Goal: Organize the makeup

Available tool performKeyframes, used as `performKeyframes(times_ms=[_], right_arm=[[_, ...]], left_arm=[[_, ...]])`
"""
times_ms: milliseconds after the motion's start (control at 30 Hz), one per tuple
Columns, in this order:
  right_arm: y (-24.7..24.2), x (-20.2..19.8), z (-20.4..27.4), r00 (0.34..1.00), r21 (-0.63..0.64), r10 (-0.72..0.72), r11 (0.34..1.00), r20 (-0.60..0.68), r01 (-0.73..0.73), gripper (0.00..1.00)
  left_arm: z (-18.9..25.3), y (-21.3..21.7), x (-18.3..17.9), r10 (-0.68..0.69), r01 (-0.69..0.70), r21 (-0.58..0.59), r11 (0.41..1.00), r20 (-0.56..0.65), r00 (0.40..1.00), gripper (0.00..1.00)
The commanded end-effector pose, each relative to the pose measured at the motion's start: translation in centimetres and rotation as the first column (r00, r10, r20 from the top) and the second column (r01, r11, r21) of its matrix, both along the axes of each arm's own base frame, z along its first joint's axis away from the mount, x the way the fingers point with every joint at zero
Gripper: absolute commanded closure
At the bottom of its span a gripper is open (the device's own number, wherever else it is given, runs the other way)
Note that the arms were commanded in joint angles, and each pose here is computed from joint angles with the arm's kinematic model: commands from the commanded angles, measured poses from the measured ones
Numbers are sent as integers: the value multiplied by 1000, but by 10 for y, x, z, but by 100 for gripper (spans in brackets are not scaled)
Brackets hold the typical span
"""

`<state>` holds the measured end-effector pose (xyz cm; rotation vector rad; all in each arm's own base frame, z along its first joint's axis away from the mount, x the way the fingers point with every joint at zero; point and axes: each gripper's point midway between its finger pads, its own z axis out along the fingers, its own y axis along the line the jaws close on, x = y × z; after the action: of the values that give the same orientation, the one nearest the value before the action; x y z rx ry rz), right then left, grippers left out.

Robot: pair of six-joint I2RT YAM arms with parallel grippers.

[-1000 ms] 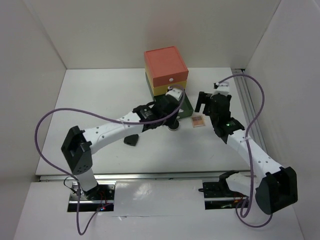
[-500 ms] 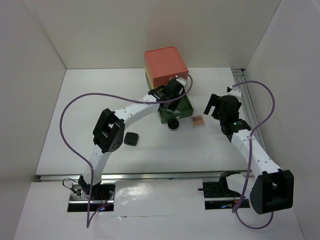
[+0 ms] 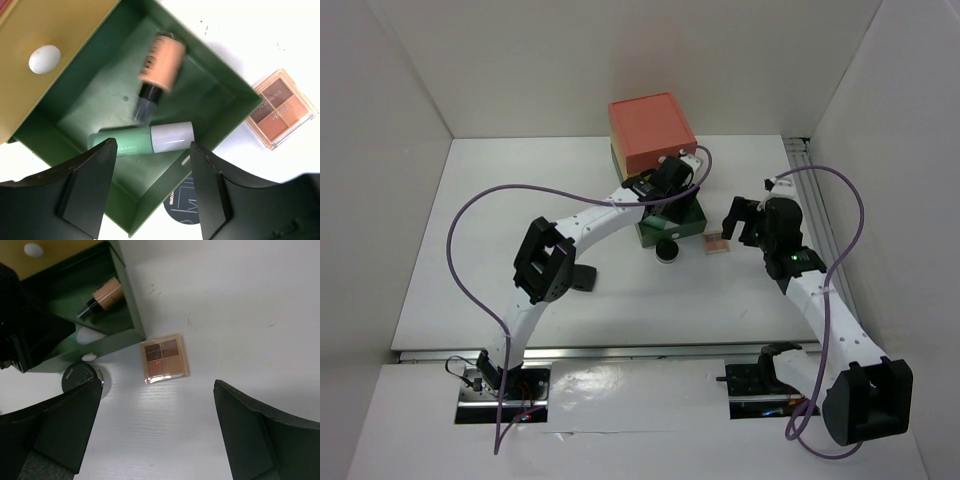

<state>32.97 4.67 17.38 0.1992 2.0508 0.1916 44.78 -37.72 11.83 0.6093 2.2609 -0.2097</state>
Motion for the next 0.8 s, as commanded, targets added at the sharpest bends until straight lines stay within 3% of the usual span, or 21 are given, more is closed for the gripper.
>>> performKeyframes(times_ms=[0,200,233,300,367,400,433,533,767], right_arm=[[13,-8,9,995,4,92,996,27,-93,0],[65,-19,-7,947,-21,319,947,-29,-320,0],[76,-21,-10,936,-21,351,936,-36,-352,0],[107,-28,-26,899,-50,432,899,-76,-436,0],[135,-34,-38,870,-81,484,867,-94,-491,0],[135,-31,-56,882,-127,449,876,-144,-466,0],[140,-29,-61,882,-149,445,872,-155,-466,0],[162,-21,-79,875,-188,452,857,-174,-480,0],[179,9,-106,907,-183,392,891,-152,-416,0]], left_arm=[[23,-8,6,1,1,-61,998,30,1000,27],[83,13,-19,31,-22,-134,991,60,998,19],[74,23,-30,39,-35,-121,992,30,999,18],[110,41,-53,71,-61,-189,980,45,996,16],[87,68,-83,108,-109,-161,981,-18,994,13],[115,84,-99,145,-140,-230,963,3,989,11],[88,102,-118,170,-176,-193,965,-45,984,9],[82,147,-158,271,-280,-226,933,-70,960,0],[33,217,-224,440,-467,-164,869,-178,880,0]])
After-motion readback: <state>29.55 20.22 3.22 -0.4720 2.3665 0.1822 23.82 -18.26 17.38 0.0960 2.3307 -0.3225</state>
